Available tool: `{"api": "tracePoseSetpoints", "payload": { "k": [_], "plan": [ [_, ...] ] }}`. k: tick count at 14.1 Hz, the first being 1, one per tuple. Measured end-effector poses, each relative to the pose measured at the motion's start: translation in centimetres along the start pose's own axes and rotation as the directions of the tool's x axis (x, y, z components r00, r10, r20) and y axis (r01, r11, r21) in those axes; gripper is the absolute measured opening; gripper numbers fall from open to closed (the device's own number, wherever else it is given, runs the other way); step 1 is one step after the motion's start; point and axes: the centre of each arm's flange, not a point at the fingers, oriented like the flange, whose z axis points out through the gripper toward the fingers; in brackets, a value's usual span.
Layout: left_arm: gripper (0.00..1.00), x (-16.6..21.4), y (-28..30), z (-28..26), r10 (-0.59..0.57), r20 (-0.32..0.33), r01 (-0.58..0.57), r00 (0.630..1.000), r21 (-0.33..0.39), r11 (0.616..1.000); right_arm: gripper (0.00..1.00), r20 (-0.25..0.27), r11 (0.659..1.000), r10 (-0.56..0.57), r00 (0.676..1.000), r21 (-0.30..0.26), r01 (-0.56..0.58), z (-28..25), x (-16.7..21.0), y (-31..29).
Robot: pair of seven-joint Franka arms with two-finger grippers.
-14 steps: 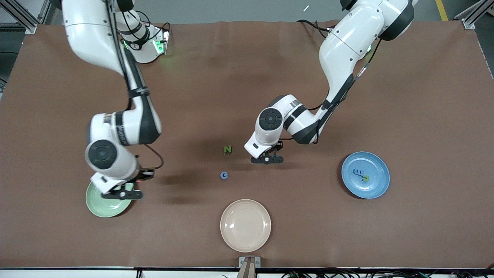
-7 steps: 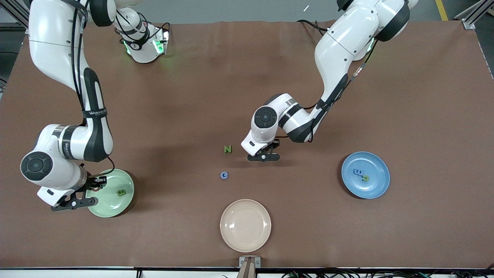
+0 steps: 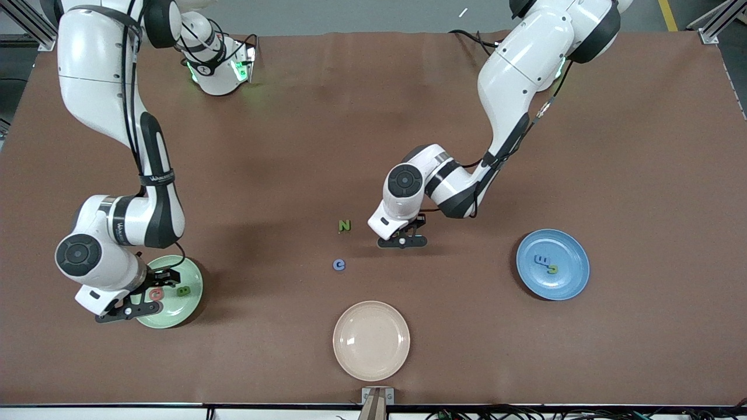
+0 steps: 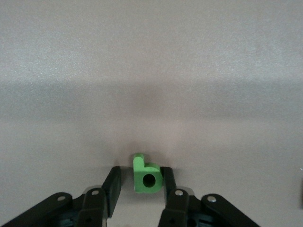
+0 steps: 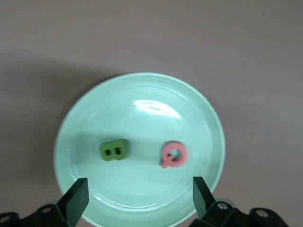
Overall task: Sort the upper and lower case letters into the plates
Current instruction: 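Drop the b on the blue plate while the right gripper grasps green N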
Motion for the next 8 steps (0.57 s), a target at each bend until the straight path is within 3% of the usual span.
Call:
{"api": "tracePoseSetpoints", "payload": {
  "k": [2,5,8],
  "plan": [
    [0.27,0.1,0.0,-0.1,-0.002,-0.002,0.002,1.0,-0.002,1.0,0.97,0.002,1.0,0.013,1.0,0.015,-0.014,-1.3,0.7,-4.6],
    [0.27,0.7,-0.2,-0.6,-0.017,-0.012,0.017,1.0,-0.007,1.0,0.98,-0.002,0.997,0.038,0.999,0.07,-0.038,-3.9,1.2,-13.9],
    [0.27,5.1,-4.0,-3.8,-0.099,-0.055,0.098,0.994,-0.026,0.995,0.98,0.003,0.988,0.065,0.998,0.142,-0.064,-5.9,0.5,-23.1]
  ]
}}
